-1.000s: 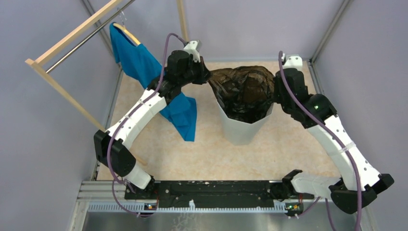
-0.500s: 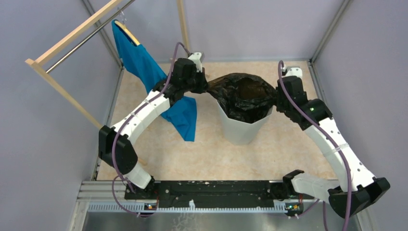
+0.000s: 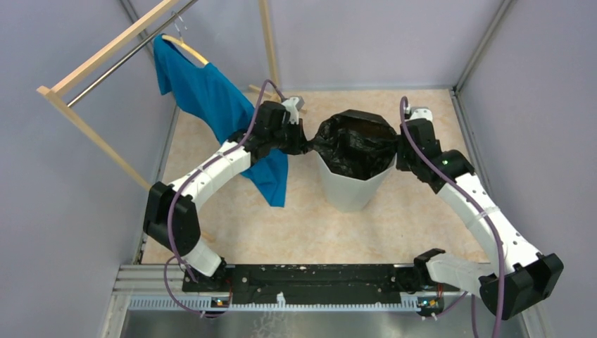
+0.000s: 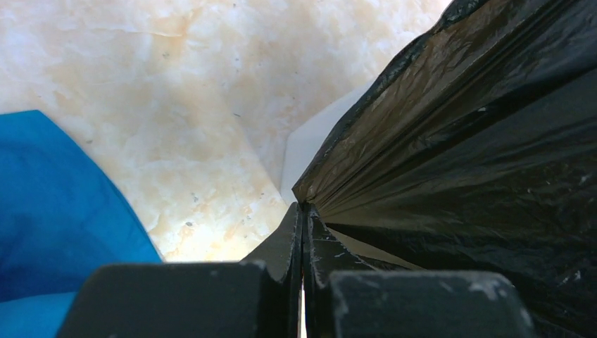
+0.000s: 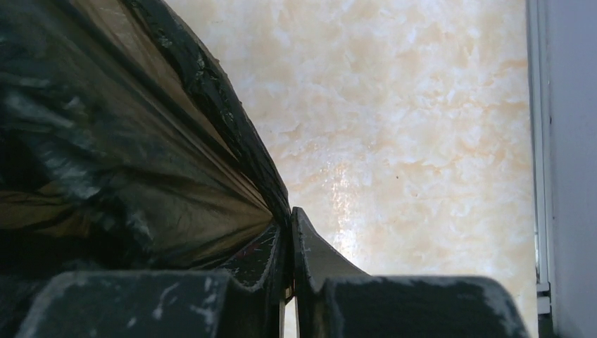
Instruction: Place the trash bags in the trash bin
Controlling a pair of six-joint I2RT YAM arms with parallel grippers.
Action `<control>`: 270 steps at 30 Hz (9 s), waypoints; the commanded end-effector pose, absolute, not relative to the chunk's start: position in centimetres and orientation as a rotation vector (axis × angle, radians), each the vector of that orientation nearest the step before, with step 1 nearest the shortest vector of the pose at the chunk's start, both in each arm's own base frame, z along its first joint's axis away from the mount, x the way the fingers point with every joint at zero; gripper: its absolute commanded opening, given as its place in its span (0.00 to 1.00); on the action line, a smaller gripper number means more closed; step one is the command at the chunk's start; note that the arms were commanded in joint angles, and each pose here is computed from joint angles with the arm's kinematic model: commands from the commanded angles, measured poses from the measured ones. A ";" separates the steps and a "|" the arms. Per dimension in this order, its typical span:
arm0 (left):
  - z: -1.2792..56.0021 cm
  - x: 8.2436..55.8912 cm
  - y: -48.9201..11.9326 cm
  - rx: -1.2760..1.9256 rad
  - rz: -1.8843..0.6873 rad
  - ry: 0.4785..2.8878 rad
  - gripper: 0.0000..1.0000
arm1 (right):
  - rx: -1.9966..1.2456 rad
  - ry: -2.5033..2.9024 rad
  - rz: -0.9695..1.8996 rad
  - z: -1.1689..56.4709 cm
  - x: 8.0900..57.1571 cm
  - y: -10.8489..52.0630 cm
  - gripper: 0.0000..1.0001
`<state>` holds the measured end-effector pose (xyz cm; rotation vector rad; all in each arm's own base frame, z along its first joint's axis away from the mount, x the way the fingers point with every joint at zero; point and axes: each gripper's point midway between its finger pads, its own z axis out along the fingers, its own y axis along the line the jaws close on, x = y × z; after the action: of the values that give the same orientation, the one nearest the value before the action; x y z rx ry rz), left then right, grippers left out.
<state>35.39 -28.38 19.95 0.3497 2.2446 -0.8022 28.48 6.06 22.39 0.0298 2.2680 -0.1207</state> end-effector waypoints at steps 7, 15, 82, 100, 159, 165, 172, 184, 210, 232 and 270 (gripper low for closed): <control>22.3 33.5 -29.3 0.382 -0.954 2.191 0.00 | 0.176 2.344 0.008 18.3 28.5 5.2 0.05; 20.6 31.6 -29.0 0.377 -0.997 2.244 0.00 | 0.201 2.299 -0.083 22.4 28.6 3.3 0.36; 22.9 31.6 -29.5 0.376 -1.056 2.176 0.01 | -0.512 1.900 1.040 23.3 14.9 21.3 0.40; 23.3 31.9 -30.0 0.392 -1.076 2.161 0.01 | 0.157 1.892 0.247 35.4 19.3 5.8 0.72; 20.6 30.8 -28.7 0.391 -1.016 2.207 0.11 | 0.232 1.806 0.277 37.8 29.3 3.5 0.63; 20.4 30.6 -29.0 0.378 -1.050 2.214 0.07 | -0.253 1.865 0.383 39.5 29.0 16.7 0.70; 20.2 30.3 -28.7 0.375 -1.037 2.219 0.05 | -0.436 2.147 0.108 30.5 29.1 19.6 0.76; 19.4 30.2 -29.0 0.374 -1.061 2.235 0.02 | -0.327 2.088 0.055 26.0 33.1 21.0 0.86; 19.3 30.5 -29.6 0.369 -1.098 2.229 0.01 | -0.445 2.196 0.199 22.7 28.9 20.5 0.87; 19.8 30.0 -30.0 0.359 -1.149 2.224 0.03 | -0.428 2.320 0.301 12.4 30.9 23.5 0.90; 30.5 26.0 -25.5 0.451 -1.014 1.938 0.78 | -0.558 1.826 0.574 38.8 25.2 22.0 0.99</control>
<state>26.64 -26.51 25.93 0.4253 2.0783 -1.0457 27.65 21.29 33.07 -0.4609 1.9883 0.4343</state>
